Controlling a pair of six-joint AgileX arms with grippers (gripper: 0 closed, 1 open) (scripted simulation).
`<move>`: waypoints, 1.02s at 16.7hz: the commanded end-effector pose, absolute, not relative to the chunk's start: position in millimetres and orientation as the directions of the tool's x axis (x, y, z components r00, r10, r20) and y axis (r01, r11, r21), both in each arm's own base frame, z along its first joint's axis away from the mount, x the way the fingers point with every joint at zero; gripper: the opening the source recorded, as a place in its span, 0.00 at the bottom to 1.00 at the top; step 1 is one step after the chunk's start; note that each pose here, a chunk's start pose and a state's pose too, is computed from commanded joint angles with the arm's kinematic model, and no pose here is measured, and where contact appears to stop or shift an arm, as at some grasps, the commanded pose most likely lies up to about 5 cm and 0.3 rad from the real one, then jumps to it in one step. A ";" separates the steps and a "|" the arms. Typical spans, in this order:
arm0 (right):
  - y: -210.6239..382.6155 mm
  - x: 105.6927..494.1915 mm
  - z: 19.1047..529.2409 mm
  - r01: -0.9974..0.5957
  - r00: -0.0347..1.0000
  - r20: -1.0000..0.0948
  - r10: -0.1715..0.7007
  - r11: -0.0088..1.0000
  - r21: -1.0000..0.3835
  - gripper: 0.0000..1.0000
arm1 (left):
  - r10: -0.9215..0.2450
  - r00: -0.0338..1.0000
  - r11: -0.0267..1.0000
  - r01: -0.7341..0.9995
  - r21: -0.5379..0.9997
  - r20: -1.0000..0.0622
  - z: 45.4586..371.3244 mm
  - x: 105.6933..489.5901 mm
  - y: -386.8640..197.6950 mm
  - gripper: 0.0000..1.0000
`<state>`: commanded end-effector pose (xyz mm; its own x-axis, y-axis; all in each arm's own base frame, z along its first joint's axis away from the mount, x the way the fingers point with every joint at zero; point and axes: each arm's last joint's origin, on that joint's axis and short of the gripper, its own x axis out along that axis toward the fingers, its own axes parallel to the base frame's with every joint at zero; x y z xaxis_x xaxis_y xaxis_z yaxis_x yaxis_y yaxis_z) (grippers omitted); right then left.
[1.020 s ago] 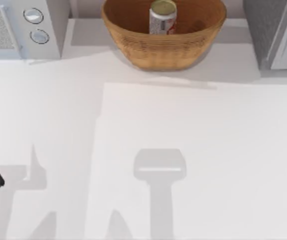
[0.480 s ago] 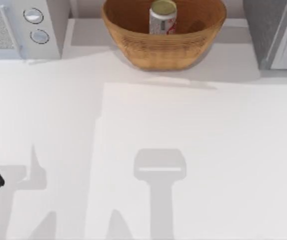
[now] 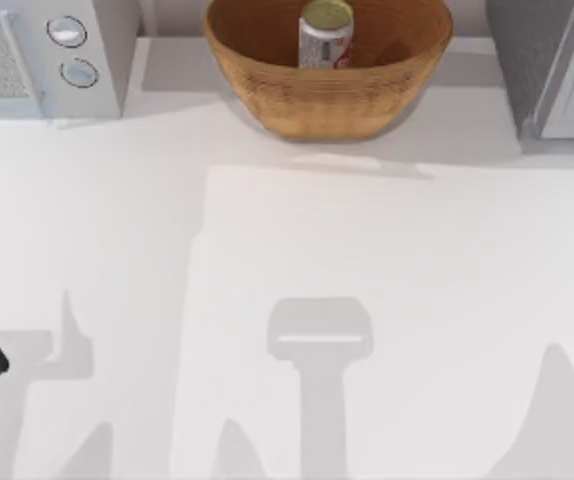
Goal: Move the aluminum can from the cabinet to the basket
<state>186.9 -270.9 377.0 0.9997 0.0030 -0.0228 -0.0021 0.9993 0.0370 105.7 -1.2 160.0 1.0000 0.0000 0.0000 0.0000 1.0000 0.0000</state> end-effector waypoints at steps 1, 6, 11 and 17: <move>-265.3 184.3 399.0 -0.002 1.000 -0.024 0.003 0.999 0.040 1.00 | 0.000 1.000 1.000 0.000 0.000 0.000 160.0 105.7 -1.2 1.00; -219.8 163.7 485.9 -0.003 1.000 -0.013 0.004 1.000 0.021 1.00 | 0.000 1.000 1.000 0.000 0.000 0.000 160.0 105.7 -1.2 1.00; -199.9 154.1 510.0 -0.005 1.000 -0.002 0.005 1.000 0.004 1.00 | 0.000 1.000 1.000 0.000 0.000 0.000 160.0 105.7 -1.2 1.00; -197.2 159.7 510.9 -0.002 1.000 0.000 0.002 1.000 0.001 1.00 | 0.000 1.000 1.000 0.000 0.000 0.000 160.0 105.7 -1.2 1.00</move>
<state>159.7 -197.2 510.9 1.0000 0.0018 -0.0001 -0.0018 1.0000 0.0005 105.7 -1.2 160.0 1.0000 0.0000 0.0000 0.0000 1.0000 0.0000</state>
